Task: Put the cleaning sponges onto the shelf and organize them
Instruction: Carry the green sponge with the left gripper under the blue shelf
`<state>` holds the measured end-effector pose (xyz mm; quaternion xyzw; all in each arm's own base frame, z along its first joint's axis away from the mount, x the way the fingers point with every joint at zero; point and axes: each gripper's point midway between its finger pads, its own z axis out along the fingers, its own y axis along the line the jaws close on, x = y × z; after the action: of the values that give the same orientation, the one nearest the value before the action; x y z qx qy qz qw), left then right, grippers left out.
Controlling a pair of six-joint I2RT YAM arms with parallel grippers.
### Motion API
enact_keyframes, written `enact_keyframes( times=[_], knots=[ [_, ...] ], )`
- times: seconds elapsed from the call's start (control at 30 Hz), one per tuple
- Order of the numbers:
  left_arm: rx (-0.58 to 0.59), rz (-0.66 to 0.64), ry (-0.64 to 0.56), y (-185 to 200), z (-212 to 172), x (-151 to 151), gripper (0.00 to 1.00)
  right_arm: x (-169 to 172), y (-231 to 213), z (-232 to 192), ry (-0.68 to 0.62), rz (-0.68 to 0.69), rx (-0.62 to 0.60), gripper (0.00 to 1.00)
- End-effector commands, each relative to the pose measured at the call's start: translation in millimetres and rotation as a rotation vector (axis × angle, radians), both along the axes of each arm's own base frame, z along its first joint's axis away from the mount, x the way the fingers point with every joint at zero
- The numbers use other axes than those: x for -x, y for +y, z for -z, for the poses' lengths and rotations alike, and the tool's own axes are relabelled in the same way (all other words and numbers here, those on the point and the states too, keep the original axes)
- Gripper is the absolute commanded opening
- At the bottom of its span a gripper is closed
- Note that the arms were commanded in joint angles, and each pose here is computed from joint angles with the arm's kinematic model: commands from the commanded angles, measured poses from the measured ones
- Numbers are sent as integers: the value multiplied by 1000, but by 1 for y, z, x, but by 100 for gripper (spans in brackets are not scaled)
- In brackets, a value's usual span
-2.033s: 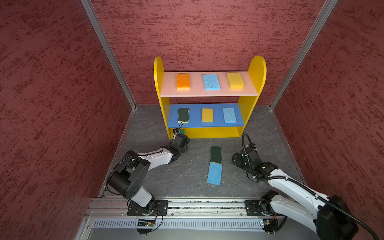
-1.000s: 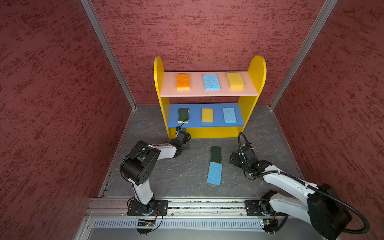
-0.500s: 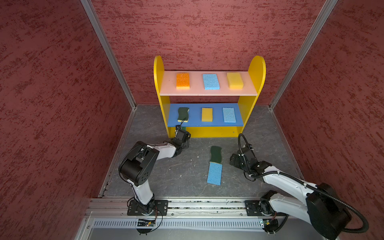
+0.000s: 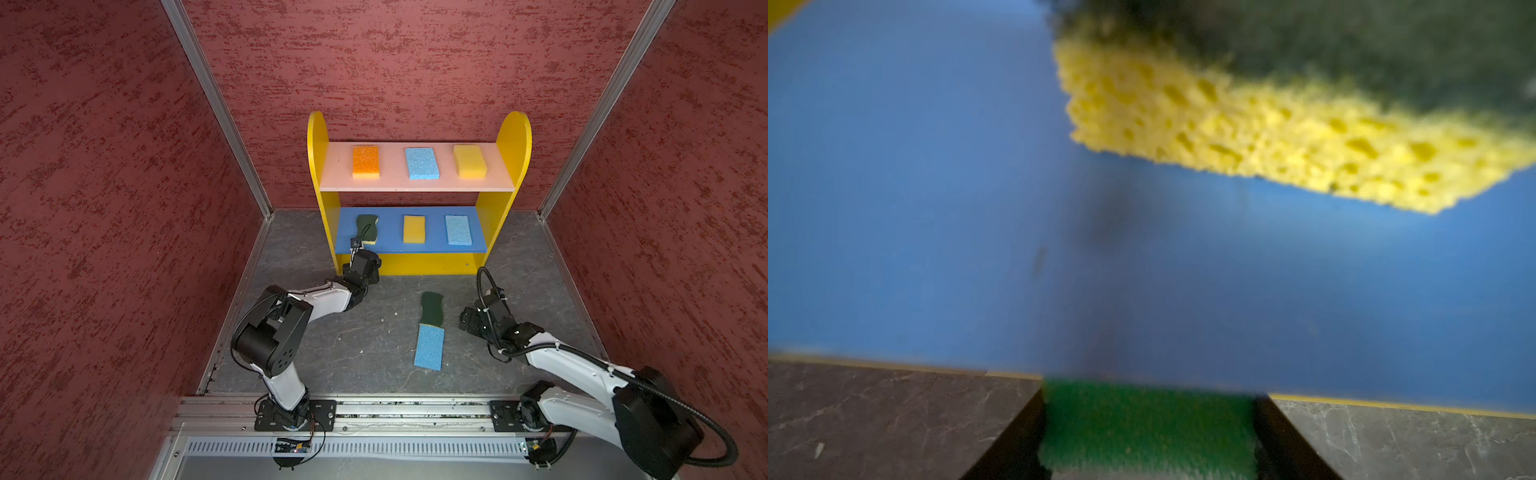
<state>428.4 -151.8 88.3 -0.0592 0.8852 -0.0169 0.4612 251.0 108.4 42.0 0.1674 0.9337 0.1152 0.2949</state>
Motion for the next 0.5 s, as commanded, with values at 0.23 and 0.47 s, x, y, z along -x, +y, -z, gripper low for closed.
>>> enact_keyframes(
  times=[0.23, 0.47],
  knots=[
    [-22, -12, 5, 2, 13, -11, 67, -2, 3, 1, -6, -2, -21, 95],
    [-30, -20, 24, 3, 23, -15, 68, -3, 3, 0, -9, -4, -20, 95]
  ],
)
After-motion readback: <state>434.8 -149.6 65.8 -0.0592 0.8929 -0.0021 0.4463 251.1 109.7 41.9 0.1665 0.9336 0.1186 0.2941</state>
